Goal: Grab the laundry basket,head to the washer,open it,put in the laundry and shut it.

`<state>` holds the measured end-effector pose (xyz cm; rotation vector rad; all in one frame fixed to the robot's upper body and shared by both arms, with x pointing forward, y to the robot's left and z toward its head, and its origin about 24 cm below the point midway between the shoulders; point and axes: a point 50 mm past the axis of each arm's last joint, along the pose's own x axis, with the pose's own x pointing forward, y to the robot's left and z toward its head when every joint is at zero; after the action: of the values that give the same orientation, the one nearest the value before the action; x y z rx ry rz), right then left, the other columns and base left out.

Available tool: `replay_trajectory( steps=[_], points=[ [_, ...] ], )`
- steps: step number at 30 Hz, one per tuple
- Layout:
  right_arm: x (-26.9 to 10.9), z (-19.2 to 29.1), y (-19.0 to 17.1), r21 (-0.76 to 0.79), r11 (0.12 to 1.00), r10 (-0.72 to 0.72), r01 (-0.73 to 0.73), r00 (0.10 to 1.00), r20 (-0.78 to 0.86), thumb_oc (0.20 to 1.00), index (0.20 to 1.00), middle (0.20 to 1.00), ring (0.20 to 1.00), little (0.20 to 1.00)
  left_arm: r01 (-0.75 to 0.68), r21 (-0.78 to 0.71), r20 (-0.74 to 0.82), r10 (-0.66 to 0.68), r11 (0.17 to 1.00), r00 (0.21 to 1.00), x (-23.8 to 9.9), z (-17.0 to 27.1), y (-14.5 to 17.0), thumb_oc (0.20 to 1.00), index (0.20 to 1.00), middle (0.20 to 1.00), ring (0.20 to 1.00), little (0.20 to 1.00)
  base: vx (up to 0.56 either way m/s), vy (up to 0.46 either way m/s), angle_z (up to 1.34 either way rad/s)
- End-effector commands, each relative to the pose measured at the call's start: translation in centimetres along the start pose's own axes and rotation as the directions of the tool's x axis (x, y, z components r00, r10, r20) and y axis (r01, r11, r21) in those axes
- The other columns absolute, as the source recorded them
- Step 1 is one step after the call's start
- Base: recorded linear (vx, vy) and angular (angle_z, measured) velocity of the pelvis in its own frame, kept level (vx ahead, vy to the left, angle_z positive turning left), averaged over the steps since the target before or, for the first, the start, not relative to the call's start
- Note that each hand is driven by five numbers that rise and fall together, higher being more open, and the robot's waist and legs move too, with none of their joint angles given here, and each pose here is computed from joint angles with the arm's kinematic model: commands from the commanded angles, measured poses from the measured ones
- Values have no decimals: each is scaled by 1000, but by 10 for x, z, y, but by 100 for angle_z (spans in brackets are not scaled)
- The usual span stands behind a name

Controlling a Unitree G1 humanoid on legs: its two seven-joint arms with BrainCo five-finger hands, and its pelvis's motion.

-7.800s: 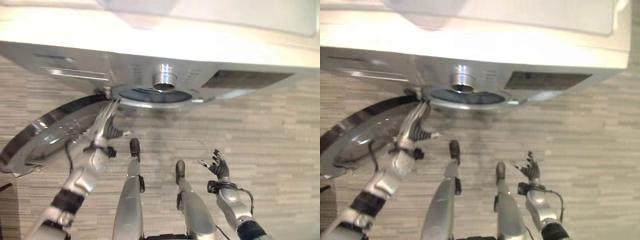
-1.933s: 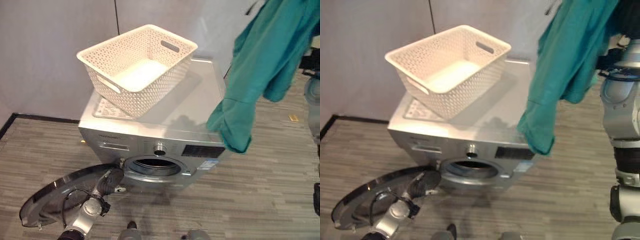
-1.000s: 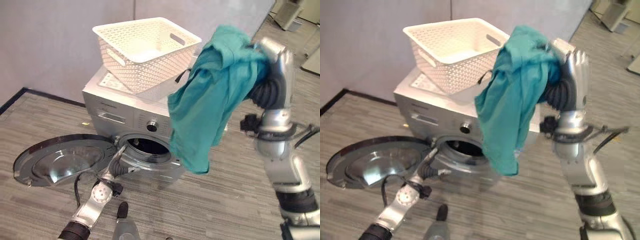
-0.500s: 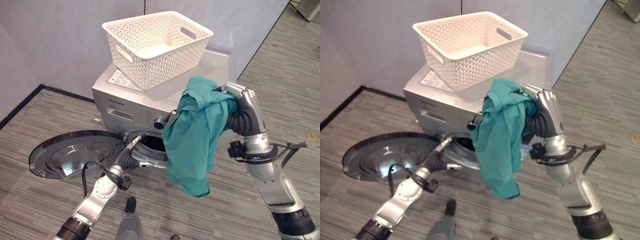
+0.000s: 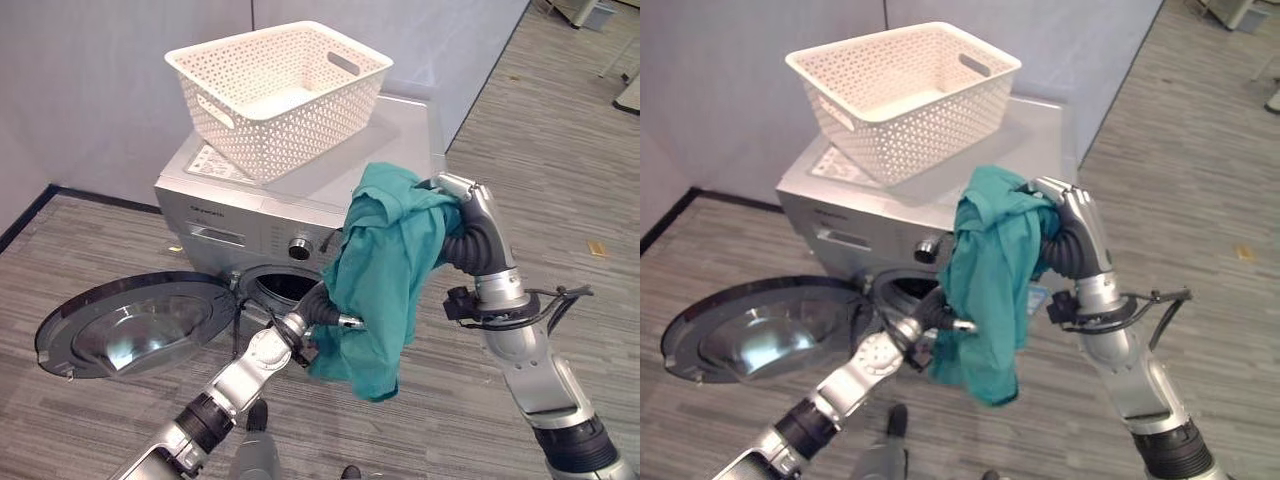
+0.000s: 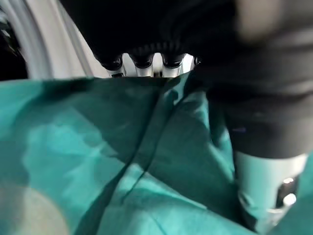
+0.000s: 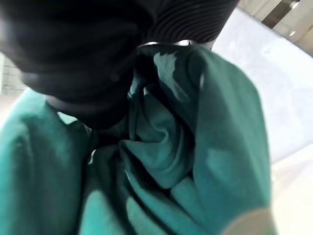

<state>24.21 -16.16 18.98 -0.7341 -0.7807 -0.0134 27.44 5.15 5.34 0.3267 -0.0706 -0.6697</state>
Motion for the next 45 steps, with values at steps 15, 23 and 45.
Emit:
replay_trajectory(
  steps=[15, 23, 45],
  points=[
    [-6, 1, -1, 124, 989, -77, 83, 996, -50, 200, 200, 200, 200, 200, -117, -124, 38, 123, 985, 992, 24, 13, -3, 1000, 1000, 1000, 1000, 1000, 8, 1, -3],
    [-3, 3, -3, 152, 984, -86, 91, 996, -36, 200, 200, 200, 200, 200, -135, -493, -31, 138, 860, 990, 2, -6, -6, 1000, 1000, 1000, 1000, 1000, 4, 2, 0],
    [-3, 3, 5, 192, 978, -76, 85, 996, -52, 200, 200, 200, 200, 200, -40, -407, 93, 85, 913, 992, 28, 27, -18, 1000, 1000, 1000, 1000, 1000, 1, 1, 0]
  ],
)
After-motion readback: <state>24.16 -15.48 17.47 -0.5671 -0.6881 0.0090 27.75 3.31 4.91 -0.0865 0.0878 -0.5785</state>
